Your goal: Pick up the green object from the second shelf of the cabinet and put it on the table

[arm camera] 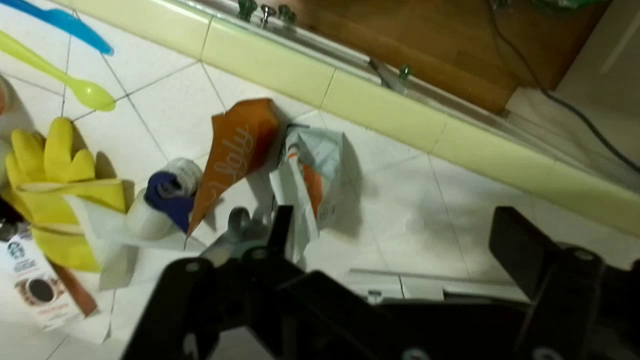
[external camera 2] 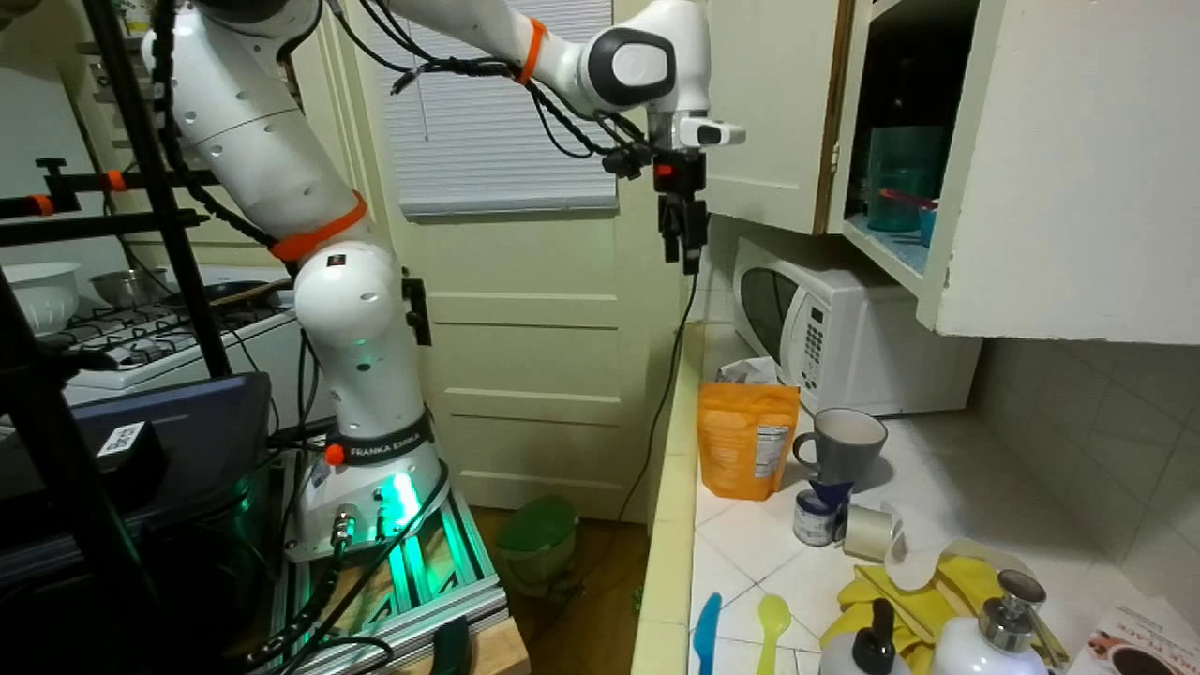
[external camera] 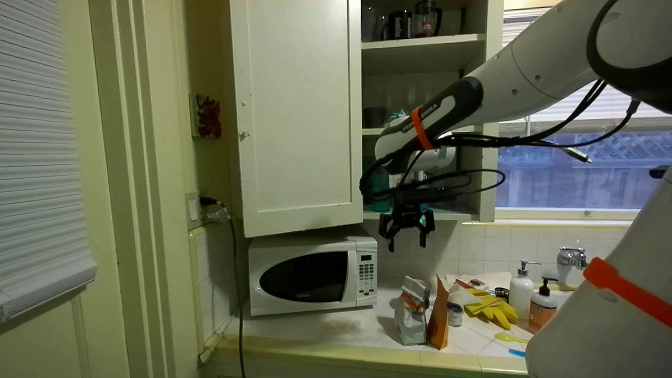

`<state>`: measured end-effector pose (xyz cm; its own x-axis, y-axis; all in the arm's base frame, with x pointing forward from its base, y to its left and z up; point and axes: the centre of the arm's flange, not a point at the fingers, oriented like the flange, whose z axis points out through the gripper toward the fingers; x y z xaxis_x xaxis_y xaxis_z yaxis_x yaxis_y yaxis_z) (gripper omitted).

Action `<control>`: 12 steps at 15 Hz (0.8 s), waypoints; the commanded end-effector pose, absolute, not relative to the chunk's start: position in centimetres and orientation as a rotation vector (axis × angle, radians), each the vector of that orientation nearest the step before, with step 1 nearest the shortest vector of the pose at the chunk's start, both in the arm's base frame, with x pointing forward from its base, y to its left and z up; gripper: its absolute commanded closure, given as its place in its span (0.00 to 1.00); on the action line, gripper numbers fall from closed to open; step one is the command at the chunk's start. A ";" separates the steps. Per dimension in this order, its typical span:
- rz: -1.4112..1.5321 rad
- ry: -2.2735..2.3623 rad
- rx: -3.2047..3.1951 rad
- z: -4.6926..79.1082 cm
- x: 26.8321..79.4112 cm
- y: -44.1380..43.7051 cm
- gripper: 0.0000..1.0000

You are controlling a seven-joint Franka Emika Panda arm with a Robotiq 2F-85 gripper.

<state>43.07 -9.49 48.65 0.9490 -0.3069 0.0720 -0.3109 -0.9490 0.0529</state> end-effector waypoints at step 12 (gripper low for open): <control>0.767 -0.750 2.693 68.7 41.2 -13.0 0.00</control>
<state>40.15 -13.14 67.95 0.8187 -0.3140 0.4808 -0.4423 -0.8788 0.1792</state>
